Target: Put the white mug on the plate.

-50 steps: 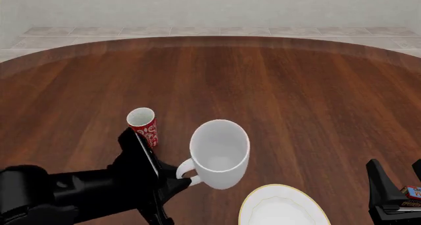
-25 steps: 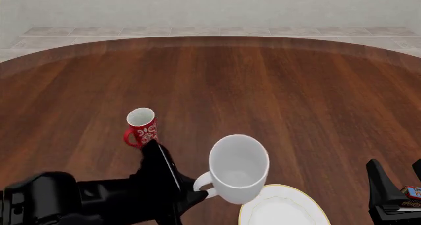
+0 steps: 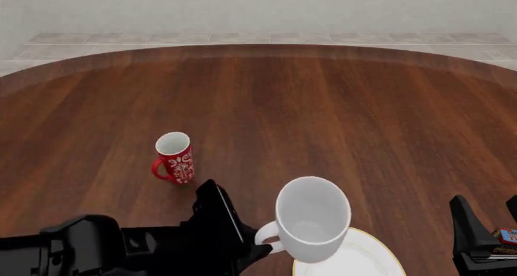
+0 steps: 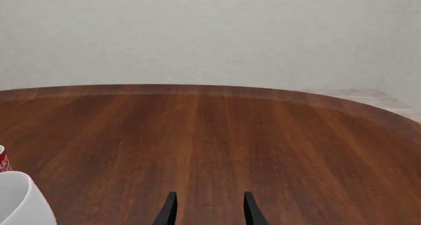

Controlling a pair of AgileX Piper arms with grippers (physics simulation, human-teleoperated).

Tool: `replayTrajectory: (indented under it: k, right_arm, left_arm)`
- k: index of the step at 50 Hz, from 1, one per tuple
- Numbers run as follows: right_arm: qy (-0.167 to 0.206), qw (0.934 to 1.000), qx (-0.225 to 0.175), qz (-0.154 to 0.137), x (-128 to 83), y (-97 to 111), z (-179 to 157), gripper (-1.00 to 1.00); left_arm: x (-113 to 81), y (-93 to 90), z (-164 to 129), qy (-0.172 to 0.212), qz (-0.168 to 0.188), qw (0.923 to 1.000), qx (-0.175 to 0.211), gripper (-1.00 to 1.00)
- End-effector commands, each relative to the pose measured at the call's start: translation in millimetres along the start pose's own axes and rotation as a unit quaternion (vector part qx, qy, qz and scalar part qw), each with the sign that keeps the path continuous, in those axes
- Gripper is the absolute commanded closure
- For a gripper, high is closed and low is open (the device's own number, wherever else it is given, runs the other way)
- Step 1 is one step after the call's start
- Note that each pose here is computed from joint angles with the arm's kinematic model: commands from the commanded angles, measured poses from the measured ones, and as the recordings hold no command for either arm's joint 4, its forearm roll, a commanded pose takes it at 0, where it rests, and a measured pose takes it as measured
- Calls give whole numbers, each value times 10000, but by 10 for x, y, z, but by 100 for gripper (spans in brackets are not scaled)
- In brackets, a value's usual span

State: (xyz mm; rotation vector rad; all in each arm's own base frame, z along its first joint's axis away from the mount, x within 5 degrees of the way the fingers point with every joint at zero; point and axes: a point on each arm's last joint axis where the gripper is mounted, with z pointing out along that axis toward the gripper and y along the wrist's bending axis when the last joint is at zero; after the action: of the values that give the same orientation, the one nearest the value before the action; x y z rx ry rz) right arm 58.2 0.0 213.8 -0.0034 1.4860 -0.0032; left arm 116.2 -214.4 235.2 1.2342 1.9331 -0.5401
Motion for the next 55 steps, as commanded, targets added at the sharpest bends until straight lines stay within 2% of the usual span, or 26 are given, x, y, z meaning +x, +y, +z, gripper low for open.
replayTrajectory:
  k: [1, 16, 55]
  right_arm:
    - [0, 10000, 0, 0, 0, 0, 0, -100]
    - [1, 10000, 1, 0, 0, 0, 0, -100]
    - [0, 10000, 1, 0, 0, 0, 0, -100]
  left_arm:
    - [-29, -48, 71, -8, 40, 10000, 79, 100]
    - [-28, -101, 185, 31, 44, 9999, 159, 100]
    - [141, -195, 503, 169, -34, 9995, 270, 100]
